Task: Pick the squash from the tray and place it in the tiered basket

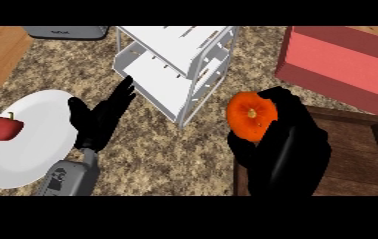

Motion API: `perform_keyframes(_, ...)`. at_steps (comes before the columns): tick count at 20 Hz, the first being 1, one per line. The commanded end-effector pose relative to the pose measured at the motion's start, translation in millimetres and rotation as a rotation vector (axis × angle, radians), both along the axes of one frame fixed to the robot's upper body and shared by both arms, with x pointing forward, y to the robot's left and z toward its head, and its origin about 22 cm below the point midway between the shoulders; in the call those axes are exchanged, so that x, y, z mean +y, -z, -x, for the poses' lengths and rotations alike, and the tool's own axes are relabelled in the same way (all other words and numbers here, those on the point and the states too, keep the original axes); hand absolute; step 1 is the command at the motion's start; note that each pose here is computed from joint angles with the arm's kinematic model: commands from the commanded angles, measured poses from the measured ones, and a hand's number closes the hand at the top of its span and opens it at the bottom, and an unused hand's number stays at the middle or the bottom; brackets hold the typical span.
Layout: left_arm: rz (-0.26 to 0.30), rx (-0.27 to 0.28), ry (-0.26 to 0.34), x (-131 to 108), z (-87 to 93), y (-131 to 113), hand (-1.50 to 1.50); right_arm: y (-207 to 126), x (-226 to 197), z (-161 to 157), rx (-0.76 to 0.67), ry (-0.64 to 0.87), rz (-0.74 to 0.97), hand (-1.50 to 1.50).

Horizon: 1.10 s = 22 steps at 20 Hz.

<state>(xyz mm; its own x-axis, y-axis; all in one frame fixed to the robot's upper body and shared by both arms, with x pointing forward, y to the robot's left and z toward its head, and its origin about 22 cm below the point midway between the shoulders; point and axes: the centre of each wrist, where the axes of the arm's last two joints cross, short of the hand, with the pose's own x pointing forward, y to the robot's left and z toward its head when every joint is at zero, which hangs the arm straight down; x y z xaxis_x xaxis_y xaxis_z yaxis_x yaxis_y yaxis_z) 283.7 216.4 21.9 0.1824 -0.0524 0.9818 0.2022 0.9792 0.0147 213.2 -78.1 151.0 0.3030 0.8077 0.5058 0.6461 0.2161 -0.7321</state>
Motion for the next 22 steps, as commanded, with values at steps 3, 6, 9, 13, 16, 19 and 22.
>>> perform_keyframes(3, 0.008, -0.023, 0.036, -7, -5.5, -9, 0.00, -37, 0, -29, 0.045, 0.226, -0.150, 1.50)
perform_keyframes(6, -0.010, -0.024, 0.050, -15, -7.8, -9, 0.00, -52, -1, -46, 0.045, 0.250, -0.159, 1.50)
perform_keyframes(9, 0.000, -0.021, 0.058, -17, -8.6, -9, 0.00, -70, 0, -64, 0.046, 0.263, -0.173, 1.50)
perform_keyframes(13, 0.014, -0.024, 0.076, -22, -9.5, -7, 0.00, -94, 8, -92, 0.035, 0.261, -0.200, 1.50)
perform_keyframes(16, 0.009, -0.037, 0.091, -30, -14.7, -11, 0.00, -102, 11, -114, 0.045, 0.274, -0.226, 1.50)
perform_keyframes(19, -0.006, -0.036, 0.074, -24, -17.5, -11, 0.00, -107, 12, -131, 0.066, 0.285, -0.248, 1.50)
perform_keyframes(22, -0.001, -0.045, 0.111, -28, -16.8, -17, 0.00, -115, 1, -143, -0.024, 0.257, -0.387, 1.50)
